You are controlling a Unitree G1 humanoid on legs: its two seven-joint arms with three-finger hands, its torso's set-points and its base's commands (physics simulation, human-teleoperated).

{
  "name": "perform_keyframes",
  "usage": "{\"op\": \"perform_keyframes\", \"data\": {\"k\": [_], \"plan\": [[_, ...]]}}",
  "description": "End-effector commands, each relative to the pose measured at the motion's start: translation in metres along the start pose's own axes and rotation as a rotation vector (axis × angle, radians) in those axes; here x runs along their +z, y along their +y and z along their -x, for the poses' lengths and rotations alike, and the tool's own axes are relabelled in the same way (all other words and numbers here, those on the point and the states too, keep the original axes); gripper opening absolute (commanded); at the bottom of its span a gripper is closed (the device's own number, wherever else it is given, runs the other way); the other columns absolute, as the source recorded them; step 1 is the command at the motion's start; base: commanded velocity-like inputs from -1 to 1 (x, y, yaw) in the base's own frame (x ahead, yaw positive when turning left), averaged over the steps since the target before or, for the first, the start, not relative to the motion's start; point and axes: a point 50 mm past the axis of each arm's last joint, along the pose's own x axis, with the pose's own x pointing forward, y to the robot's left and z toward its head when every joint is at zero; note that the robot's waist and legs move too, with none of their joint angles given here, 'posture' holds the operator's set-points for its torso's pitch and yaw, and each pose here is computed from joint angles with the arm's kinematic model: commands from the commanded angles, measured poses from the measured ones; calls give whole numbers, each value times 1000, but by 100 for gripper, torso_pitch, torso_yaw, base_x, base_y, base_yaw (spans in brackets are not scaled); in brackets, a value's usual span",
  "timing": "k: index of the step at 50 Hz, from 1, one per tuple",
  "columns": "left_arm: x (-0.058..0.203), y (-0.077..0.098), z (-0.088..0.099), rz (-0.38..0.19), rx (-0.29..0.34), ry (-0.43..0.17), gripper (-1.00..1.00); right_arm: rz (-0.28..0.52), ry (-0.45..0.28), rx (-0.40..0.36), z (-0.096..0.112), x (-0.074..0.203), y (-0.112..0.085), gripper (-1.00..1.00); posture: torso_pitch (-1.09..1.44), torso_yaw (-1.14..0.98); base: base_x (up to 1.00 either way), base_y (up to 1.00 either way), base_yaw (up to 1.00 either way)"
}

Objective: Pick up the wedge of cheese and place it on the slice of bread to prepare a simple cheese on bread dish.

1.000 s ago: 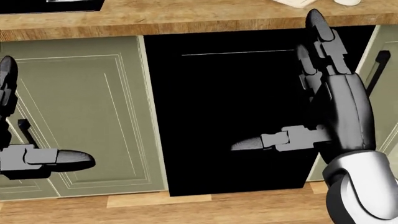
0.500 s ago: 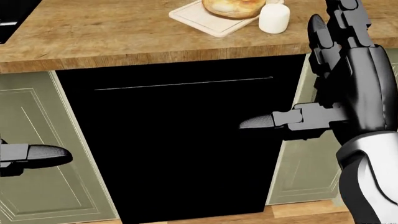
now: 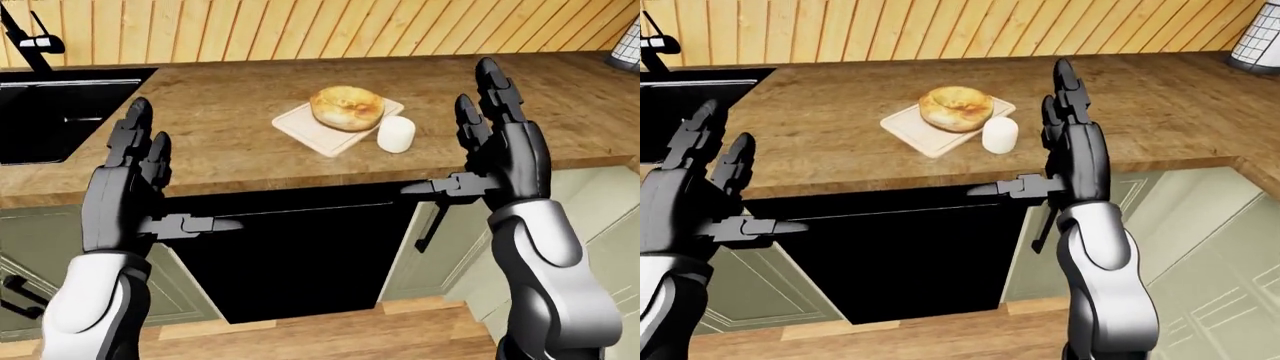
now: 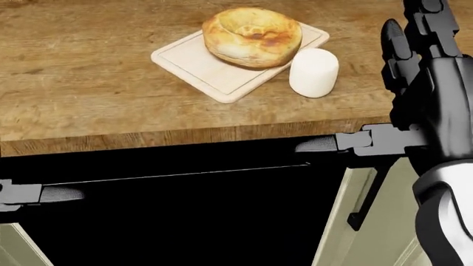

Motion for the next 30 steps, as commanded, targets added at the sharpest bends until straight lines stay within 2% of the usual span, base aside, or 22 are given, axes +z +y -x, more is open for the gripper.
{"op": "perform_keyframes", "data": {"k": [1,13,25,30], "plan": [[19,4,2,-32,33,-111,100,1,-119,26,2,21,5,100,0,0,34,-18,0],[19,3,0,-35,28,-110,100,4,-123,18,2,22,3,100,0,0,34,-18,0],[18,2,0,-36,22,-108,100,2,-120,15,2,23,3,100,0,0,2,0,0],[19,5,6,-40,24,-108,100,27,-149,2,5,31,-1,100,0,0,0,0,0]]}}
